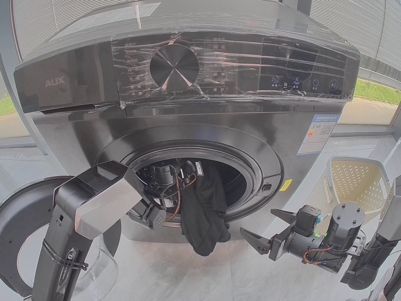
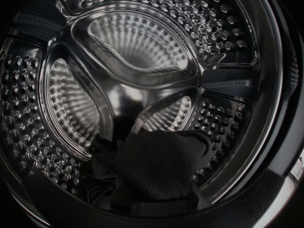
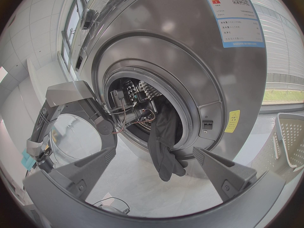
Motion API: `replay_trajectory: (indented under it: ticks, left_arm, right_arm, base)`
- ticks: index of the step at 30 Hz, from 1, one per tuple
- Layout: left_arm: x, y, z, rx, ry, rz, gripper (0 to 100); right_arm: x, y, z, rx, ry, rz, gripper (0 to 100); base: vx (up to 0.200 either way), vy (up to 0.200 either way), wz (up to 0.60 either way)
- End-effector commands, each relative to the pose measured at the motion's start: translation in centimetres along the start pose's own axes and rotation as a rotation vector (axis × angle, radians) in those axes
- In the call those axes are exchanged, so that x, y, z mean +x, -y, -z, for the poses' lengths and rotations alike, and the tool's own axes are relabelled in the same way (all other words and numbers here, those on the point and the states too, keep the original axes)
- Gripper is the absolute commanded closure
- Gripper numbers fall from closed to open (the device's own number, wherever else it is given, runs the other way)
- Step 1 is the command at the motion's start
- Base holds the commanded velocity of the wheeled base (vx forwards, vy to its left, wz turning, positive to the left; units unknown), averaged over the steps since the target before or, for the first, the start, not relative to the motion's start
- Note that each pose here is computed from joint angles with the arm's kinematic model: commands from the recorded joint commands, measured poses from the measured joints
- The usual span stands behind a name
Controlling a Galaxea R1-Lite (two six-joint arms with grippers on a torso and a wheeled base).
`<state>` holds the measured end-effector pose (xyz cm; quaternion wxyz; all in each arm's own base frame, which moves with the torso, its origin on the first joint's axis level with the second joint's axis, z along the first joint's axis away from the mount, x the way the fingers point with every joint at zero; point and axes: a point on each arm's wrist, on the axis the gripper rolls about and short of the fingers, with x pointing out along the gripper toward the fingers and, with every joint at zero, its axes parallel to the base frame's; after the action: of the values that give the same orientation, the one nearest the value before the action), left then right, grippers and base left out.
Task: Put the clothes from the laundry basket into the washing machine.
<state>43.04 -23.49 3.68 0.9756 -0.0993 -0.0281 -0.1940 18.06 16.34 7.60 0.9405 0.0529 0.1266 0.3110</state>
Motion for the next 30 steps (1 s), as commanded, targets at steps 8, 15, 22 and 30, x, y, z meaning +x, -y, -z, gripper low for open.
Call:
replay_trajectory:
  ticks: [8, 15, 22, 30]
  left_arm:
    - [1.2, -0.5, -0.3, 0.002, 0.039, -0.050, 100]
    - [1.3, -0.5, -0.3, 0.013, 0.043, -0.050, 100]
    - [1.1, -0.2, 0.0, 0.014, 0.033, -0.044, 0]
    - [-0.5, 0.5, 1.7, 0.028, -0.064, -0.016, 0]
  right_arm:
    - [0.0, 0.0, 0.1, 0.000, -0.004, 0.001, 0]
    - [0.0, 0.0, 0.1, 0.000, -0.007, 0.001, 0]
    - [0.0, 0.0, 0.1, 0.000, -0.004, -0.001, 0]
    - [-0.1, 0.1, 0.1, 0.001, -0.007, 0.001, 0]
  base:
    - [0.000, 0.000, 0.00]
    - [0.000, 0.000, 0.00]
    - [0.000, 0.000, 0.00]
    - [0.000, 0.000, 0.00]
